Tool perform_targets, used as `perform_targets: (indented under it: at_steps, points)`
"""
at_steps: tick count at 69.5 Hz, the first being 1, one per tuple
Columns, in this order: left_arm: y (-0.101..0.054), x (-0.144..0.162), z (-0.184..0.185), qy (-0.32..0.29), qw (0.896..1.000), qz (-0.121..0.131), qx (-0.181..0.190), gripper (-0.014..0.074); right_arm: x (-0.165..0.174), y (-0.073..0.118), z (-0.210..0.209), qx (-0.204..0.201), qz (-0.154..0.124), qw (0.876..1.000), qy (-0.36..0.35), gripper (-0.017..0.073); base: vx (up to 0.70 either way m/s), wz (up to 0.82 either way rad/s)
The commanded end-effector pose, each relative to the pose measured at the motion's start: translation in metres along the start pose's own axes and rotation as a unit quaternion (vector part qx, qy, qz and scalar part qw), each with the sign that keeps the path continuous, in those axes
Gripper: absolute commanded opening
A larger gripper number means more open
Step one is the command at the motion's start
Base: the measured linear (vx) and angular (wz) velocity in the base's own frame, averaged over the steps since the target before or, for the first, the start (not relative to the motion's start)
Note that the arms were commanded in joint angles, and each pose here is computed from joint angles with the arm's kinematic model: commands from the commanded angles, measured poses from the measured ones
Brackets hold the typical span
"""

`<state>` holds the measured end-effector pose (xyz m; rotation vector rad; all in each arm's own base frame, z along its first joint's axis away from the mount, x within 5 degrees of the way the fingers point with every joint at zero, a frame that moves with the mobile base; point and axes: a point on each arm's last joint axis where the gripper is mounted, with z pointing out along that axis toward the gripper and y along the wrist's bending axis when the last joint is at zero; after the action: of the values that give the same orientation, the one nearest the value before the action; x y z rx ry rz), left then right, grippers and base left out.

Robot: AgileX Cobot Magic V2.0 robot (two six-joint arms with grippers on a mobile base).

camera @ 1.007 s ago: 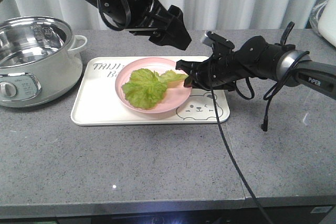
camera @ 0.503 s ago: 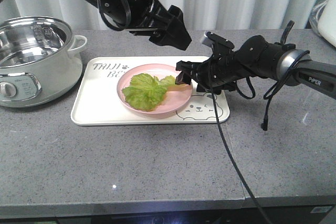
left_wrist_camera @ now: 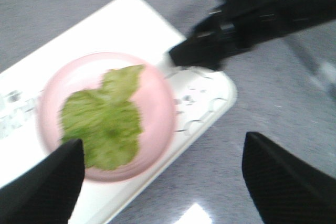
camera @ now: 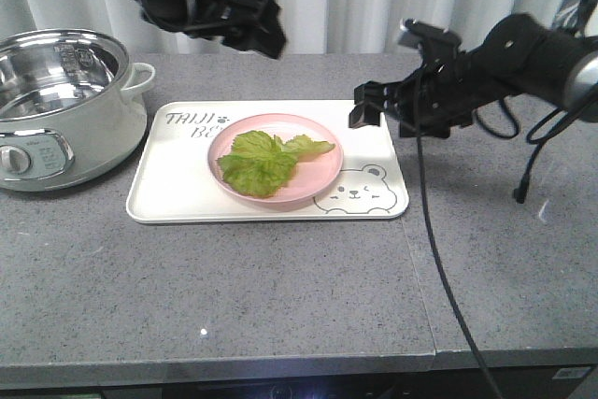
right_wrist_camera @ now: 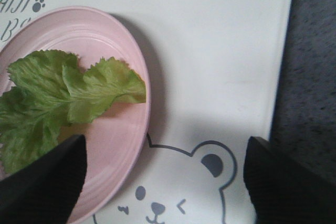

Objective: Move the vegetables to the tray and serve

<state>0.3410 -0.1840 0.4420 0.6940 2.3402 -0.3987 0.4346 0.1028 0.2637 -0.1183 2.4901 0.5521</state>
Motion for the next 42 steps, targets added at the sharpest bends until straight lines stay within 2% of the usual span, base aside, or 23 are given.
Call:
perform_targets:
  at_steps: [1,7,10,15,19,25,34,42]
  points:
    - [0.011,-0.004,-0.034,-0.044,0.997,-0.030,-0.051,0.0578,-0.018,0.012,-0.049,0.017,-0.042,0.997,-0.058,0.0579,0.00,0.00]
    - [0.028,0.002,-0.030,-0.030,0.992,-0.064,-0.103,0.0578,-0.018,0.013,-0.058,0.031,-0.057,0.996,-0.054,0.0579,0.00,0.00]
    - [0.035,0.008,-0.023,-0.011,0.990,-0.078,-0.115,0.0578,-0.017,0.011,-0.060,0.041,-0.064,0.996,-0.049,0.0579,0.00,0.00]
    - [0.044,0.023,-0.009,0.025,0.987,-0.099,-0.123,0.0578,-0.014,0.010,-0.061,0.053,-0.069,0.996,-0.035,0.0579,0.00,0.00]
    - [0.052,0.037,0.003,0.060,0.984,-0.107,-0.130,0.0578,-0.012,0.008,-0.061,0.061,-0.070,0.995,-0.024,0.0579,0.00,0.00]
    - [0.066,0.057,0.020,0.100,0.975,-0.136,-0.145,0.0578,-0.011,0.005,-0.062,0.076,-0.075,0.994,-0.012,0.0579,0.00,0.00]
    - [0.087,0.084,0.041,0.122,0.961,-0.185,-0.165,0.0578,-0.010,0.002,-0.062,0.092,-0.074,0.993,-0.009,0.0579,0.00,0.00]
    - [0.099,0.106,0.059,0.136,0.952,-0.212,-0.172,0.0578,-0.010,-0.001,-0.063,0.107,-0.073,0.992,-0.004,0.0579,0.00,0.00]
